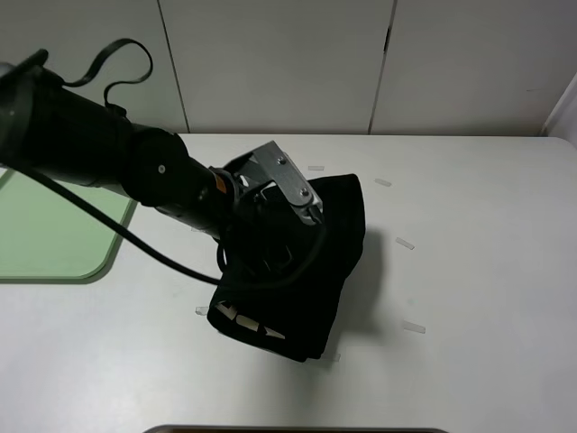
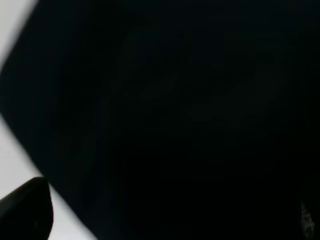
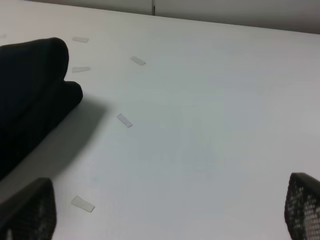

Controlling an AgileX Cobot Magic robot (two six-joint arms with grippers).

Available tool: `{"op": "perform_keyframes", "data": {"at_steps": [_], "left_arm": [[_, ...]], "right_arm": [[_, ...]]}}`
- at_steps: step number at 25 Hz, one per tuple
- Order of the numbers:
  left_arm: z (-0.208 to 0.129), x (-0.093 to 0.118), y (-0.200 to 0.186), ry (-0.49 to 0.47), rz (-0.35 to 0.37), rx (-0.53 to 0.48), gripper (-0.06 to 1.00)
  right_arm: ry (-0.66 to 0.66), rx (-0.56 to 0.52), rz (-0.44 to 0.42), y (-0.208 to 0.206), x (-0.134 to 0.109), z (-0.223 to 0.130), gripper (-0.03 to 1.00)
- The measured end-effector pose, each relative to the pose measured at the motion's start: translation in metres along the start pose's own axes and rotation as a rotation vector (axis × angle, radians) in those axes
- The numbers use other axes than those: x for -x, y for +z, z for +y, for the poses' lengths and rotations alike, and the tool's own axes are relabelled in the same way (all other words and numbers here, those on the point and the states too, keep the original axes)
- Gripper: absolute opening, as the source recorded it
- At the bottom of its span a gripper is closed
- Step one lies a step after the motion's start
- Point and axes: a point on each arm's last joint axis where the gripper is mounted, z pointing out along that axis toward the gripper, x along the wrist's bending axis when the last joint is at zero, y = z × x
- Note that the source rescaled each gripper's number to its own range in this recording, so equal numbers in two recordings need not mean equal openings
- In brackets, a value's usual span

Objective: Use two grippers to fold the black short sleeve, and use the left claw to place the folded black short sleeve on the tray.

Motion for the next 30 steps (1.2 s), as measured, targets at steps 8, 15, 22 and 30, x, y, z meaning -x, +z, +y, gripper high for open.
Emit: {"op": "perform_keyframes", "data": {"at_steps": [8,15,22,30], "left_arm": [[0.004,0.063,0.001,0.153,-0.098,0.01,0.97],[-0.015,0.077,0.014,0.159,-0.119,-0.041,0.97],[0.007,0.07,-0.011,0.104,-0.074,0.099,0.97],[0.027,0.058,-0.05,0.08,-0.023,0.257,0.97]], "right_arm": [[0.0,0.0,0.0,0.0,0.0,0.0,1.0],[0.0,0.0,0.0,0.0,0.0,0.0,1.0],[0.0,0.0,0.0,0.0,0.0,0.0,1.0],[0.0,0.0,0.0,0.0,0.0,0.0,1.0]]}}
